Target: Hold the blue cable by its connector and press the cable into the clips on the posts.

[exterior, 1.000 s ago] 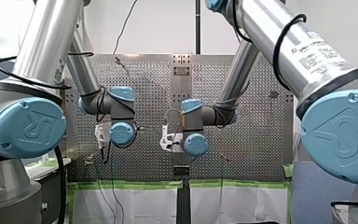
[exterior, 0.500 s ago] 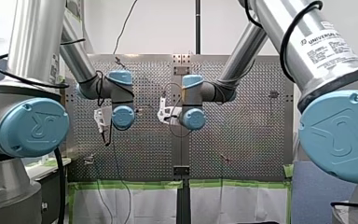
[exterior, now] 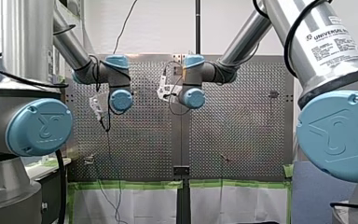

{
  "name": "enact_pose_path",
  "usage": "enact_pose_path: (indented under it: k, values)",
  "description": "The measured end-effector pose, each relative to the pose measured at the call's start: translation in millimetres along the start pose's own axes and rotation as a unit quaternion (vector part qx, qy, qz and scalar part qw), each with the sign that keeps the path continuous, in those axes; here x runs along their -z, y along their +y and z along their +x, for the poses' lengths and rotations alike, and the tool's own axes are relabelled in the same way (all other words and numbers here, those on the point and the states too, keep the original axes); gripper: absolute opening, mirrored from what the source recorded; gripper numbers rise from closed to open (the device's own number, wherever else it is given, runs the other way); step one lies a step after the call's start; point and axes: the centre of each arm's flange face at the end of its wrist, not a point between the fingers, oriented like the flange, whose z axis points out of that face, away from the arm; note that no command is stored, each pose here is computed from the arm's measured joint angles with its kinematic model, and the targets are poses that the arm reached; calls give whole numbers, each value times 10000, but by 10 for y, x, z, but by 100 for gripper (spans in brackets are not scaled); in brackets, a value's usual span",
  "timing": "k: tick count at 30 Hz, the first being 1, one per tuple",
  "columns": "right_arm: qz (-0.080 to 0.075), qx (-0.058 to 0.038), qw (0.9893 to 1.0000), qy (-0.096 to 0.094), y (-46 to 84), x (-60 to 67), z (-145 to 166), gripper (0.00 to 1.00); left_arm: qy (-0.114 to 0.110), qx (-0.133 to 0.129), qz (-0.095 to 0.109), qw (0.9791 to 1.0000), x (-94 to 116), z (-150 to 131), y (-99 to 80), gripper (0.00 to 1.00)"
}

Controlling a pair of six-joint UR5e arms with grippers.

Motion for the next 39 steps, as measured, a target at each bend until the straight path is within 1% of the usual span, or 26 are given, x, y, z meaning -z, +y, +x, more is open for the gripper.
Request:
enact_pose_path:
  k: [5,8,10,13,15,20,24,28,34,39]
  values:
    - [144,-65,9999,-28,-6,-51,44,0,-192,324,-33,9993,-142,-286,-75,0]
    - [214,-83,9997,-39,17,-73,54,0,-300,444,-54,9985,-226,-449,-115,0]
    - [240,-84,9997,-37,29,-94,72,0,-348,477,-70,9982,-275,-530,-135,0]
    - [288,-64,9996,-34,27,-144,125,0,-397,496,-115,9979,-357,-629,-150,0]
    - [316,-32,9995,-35,12,-183,174,0,-401,507,-143,9978,-403,-674,-149,0]
    - [368,50,9993,-38,-56,-264,299,0,-373,507,-181,9979,-485,-765,-135,0]
    - [391,98,9992,-38,-105,-327,403,0,-399,511,-219,9977,-567,-836,-132,0]
    - [417,117,9991,-32,-159,-385,509,0,-442,548,-243,9972,-652,-904,-130,0]
    - [465,143,9988,17,-249,-468,674,0,-513,583,-333,9964,-773,-999,-102,0]
    - [514,162,9985,97,-336,-542,838,0,-582,628,-420,9954,-876,-1075,-61,0]
